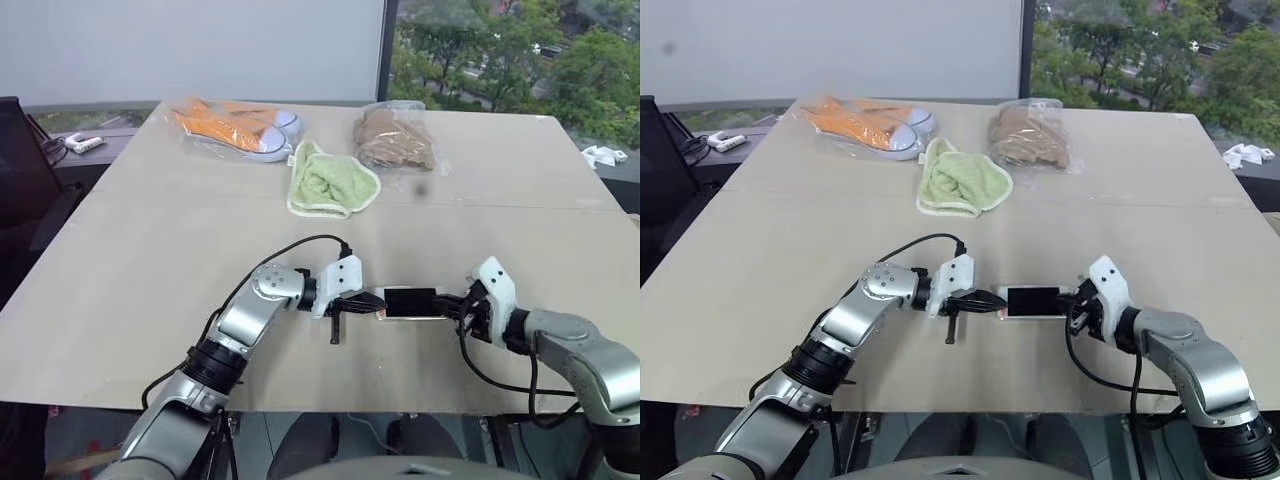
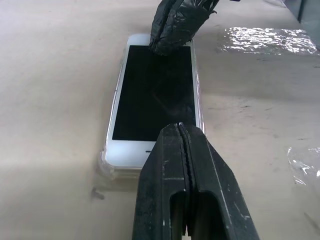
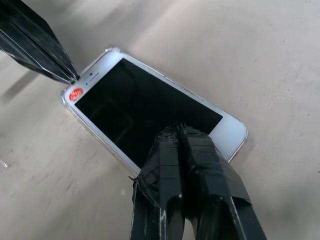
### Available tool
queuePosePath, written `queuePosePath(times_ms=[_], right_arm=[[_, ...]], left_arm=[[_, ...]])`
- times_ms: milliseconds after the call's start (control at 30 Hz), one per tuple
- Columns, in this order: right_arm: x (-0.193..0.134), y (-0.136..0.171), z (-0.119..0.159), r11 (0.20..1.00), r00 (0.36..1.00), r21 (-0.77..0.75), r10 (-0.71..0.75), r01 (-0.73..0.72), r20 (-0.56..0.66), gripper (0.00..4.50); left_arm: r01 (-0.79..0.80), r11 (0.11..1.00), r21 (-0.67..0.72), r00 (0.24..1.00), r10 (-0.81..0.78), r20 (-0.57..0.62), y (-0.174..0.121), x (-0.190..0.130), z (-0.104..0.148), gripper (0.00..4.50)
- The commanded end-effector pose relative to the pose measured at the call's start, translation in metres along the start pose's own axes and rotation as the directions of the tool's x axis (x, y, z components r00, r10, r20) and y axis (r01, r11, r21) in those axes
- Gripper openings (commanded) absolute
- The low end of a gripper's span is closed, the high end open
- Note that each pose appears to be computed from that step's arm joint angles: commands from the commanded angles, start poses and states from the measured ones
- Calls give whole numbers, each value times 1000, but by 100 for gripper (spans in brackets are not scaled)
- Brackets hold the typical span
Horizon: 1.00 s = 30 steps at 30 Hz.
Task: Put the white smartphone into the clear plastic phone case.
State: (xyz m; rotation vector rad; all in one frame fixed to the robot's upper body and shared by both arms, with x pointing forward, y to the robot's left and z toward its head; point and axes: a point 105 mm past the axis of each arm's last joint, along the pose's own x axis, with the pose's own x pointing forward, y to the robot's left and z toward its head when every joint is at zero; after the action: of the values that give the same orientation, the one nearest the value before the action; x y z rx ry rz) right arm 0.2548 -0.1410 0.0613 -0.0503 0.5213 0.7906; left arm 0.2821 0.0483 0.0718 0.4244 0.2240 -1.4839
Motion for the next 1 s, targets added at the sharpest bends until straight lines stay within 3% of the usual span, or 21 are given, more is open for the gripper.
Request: queuePosePath(times_ms=[33, 300, 1000], right_arm=[[0, -1, -43, 998, 994, 59, 0, 7, -106, 3], [-11, 2, -31, 1000, 999, 8, -3, 2, 45, 3], [-32, 7, -10, 1000, 978, 5, 18, -20, 210, 3]], left_arm=[[-6, 999, 40, 1000, 6, 17, 3, 0, 9, 0], [0, 999, 44, 1000, -1, 21, 3, 3, 10, 0], [18, 999, 51, 999, -20, 28, 2, 7, 12, 0]])
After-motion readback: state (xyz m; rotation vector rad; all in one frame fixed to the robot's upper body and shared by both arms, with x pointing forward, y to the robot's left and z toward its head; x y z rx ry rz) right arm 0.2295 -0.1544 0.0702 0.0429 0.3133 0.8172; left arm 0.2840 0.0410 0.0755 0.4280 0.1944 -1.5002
